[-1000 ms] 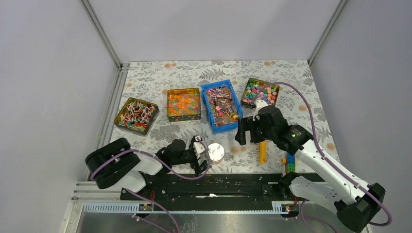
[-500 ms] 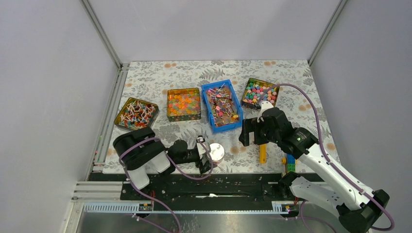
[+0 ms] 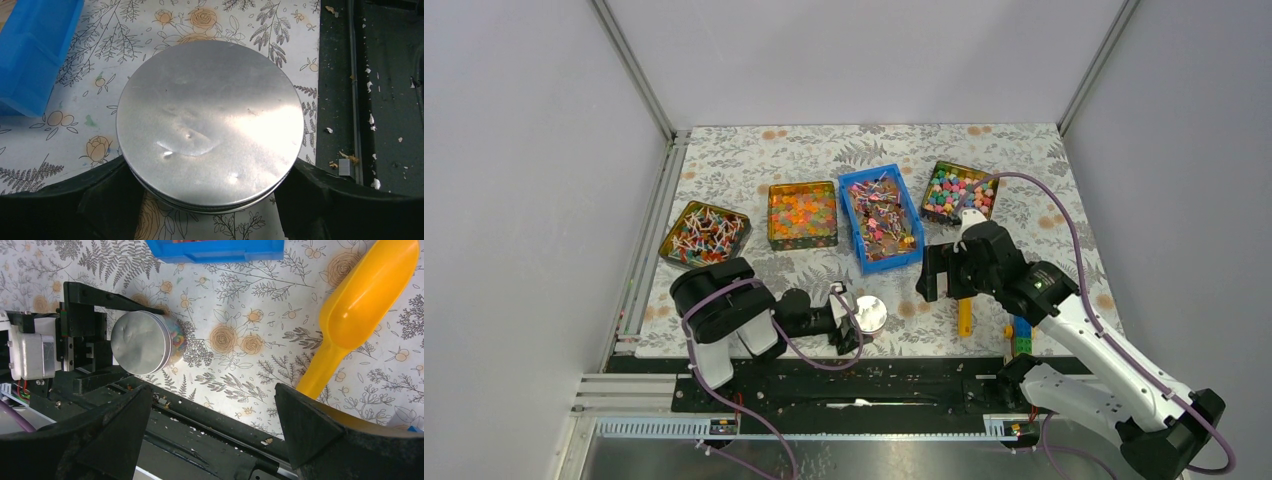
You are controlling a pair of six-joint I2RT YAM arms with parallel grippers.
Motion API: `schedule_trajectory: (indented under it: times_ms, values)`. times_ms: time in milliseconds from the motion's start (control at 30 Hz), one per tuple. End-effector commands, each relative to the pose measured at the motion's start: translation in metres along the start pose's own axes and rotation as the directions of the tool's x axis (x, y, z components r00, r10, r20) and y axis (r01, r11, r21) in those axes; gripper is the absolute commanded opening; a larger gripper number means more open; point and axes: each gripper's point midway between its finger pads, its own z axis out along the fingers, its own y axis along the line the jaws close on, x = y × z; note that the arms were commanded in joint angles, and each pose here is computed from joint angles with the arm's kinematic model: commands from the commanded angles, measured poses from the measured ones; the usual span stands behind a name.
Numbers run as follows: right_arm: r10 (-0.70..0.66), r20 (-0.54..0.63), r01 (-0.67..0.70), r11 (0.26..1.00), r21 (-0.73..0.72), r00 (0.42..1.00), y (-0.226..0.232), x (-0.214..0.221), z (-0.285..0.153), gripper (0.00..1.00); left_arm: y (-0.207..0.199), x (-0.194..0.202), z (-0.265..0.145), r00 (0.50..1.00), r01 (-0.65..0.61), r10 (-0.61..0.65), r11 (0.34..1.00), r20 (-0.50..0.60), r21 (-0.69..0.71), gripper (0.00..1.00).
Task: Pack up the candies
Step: Screw the bottle lid onto the packing bottle.
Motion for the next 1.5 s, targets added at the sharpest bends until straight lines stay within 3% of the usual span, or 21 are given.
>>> schedule_trajectory:
  times_ms: [0,333,533,633,867,1300,1467]
  values:
    - [0.025,0.035,-0.025,1.000,-0.011,0.999,0.008,-0.018,-0.006,1.00,-0.004,-0.022,0.000,0.997,-0.020,0.019,1.000,0.070,0.020,0.66]
    - [0.073,0.043,-0.068,0.992,-0.104,0.996,0.031,-0.031,-0.009,1.00,0.001,-0.083,-0.011,0.980,-0.080,0.083,0.997,0.178,-0.023,0.56]
    - [0.134,0.015,-0.127,0.964,-0.233,0.991,0.061,-0.046,-0.018,0.99,0.020,-0.127,-0.023,0.974,-0.188,0.200,0.976,0.110,-0.114,0.57]
    - [0.173,-0.019,-0.169,0.925,-0.340,0.985,0.085,-0.057,-0.023,0.99,0.029,-0.142,-0.035,0.966,-0.243,0.253,0.958,0.050,-0.150,0.57]
    - [0.206,-0.105,-0.230,0.802,-0.551,0.973,0.135,-0.082,-0.031,0.99,0.032,-0.196,-0.059,0.945,-0.295,0.317,0.935,0.087,-0.196,0.57]
    - [0.209,-0.181,-0.276,0.690,-0.669,0.961,0.166,-0.098,-0.034,0.99,0.020,-0.269,-0.090,0.893,-0.373,0.414,0.900,0.175,-0.224,0.55]
    - [0.210,-0.228,-0.310,0.599,-0.738,0.951,0.181,-0.102,-0.043,0.99,0.016,-0.288,-0.096,0.876,-0.386,0.432,0.894,0.213,-0.227,0.54]
